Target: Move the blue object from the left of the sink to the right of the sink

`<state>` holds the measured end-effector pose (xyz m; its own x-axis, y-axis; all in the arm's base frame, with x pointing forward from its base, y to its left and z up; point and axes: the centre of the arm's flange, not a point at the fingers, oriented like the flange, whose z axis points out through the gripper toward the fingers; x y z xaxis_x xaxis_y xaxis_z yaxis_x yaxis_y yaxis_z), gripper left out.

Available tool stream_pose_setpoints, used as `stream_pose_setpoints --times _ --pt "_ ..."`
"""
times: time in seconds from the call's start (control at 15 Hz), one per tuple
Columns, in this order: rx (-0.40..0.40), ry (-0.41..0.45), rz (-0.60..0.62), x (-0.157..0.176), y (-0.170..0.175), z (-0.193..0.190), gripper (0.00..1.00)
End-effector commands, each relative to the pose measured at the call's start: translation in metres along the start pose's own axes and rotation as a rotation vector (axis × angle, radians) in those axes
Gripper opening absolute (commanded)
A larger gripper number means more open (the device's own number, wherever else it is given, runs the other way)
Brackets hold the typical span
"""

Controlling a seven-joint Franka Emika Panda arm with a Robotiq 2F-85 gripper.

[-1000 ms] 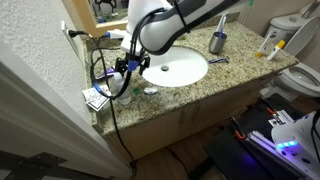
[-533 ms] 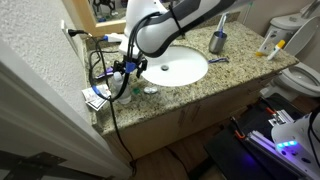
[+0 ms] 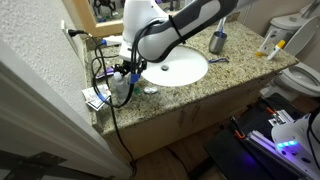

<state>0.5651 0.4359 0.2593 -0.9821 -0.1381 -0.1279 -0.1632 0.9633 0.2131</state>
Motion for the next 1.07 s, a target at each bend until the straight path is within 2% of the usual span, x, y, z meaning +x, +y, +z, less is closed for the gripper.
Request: stream_pose_setpoints --times 0.0,0.27,0.33,0.4,1.0 --pt "0.033 -0.027 -0.025 -0.0083 0.0029 -0.0003 1.0" --pt "0.018 -0.056 -0.076 -0.0118 0.0024 -0.007 1.0" --pt "-0.005 -0.054 -0.064 -0.0113 0.0037 -0.0067 1.0" --pt "0.016 -0.037 -0.042 -0.0072 0.0033 -0.0075 1.0" --pt "0.011 -0.043 -0.043 -0.008 0.0048 -0.009 1.0"
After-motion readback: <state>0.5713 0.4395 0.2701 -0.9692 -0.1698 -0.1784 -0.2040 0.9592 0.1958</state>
